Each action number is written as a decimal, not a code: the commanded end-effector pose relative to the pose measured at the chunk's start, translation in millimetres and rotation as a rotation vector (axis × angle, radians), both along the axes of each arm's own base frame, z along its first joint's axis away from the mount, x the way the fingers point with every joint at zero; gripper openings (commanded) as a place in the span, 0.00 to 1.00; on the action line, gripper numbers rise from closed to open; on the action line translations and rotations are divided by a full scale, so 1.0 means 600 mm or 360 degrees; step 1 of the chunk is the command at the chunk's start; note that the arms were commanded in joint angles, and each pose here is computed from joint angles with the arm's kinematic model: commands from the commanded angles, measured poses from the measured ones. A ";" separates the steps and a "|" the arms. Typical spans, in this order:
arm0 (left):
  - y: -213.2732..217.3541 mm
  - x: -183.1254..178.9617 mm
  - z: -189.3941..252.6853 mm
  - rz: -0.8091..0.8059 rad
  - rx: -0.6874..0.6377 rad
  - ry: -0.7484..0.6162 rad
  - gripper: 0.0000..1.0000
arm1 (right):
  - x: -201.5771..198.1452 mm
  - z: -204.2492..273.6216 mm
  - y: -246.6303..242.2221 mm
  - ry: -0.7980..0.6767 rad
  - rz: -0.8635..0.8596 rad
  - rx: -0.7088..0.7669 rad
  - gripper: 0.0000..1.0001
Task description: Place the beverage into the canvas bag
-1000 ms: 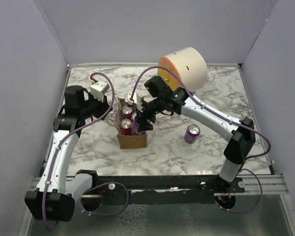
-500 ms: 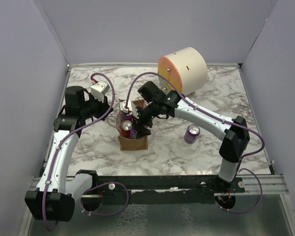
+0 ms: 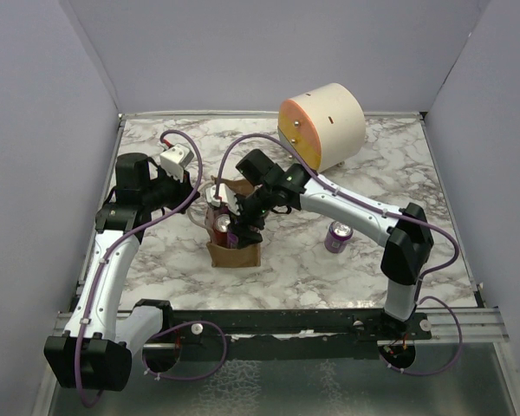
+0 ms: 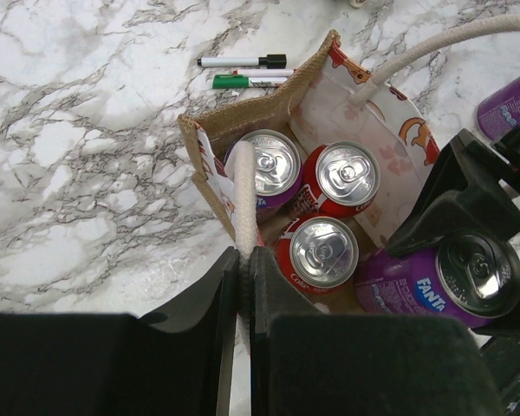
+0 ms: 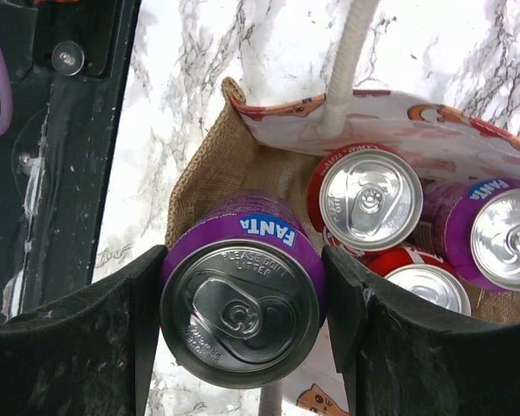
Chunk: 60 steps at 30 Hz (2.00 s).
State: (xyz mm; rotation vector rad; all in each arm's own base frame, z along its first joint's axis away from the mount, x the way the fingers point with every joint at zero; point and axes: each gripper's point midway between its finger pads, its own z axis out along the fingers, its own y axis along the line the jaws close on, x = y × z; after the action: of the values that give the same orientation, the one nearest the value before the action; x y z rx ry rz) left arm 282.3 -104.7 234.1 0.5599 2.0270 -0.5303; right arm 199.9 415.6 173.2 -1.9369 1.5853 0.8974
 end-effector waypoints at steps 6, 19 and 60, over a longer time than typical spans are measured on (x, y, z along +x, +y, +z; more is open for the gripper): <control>0.000 -0.002 0.005 0.0008 -0.0025 -0.0022 0.00 | -0.047 0.009 0.050 -0.0031 0.0304 0.0091 0.05; -0.001 -0.004 0.003 -0.0002 -0.0030 -0.0015 0.00 | -0.026 -0.004 0.074 -0.0065 0.0253 0.0075 0.11; 0.006 -0.006 -0.011 0.0034 -0.0006 0.0009 0.00 | 0.017 0.047 0.076 0.0200 -0.0691 0.0265 0.12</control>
State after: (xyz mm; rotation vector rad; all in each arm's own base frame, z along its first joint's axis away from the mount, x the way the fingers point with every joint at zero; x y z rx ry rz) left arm 279.3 -104.7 228.1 0.5513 2.0349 -0.5356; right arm 207.6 446.3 158.4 -1.4868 1.9500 0.8912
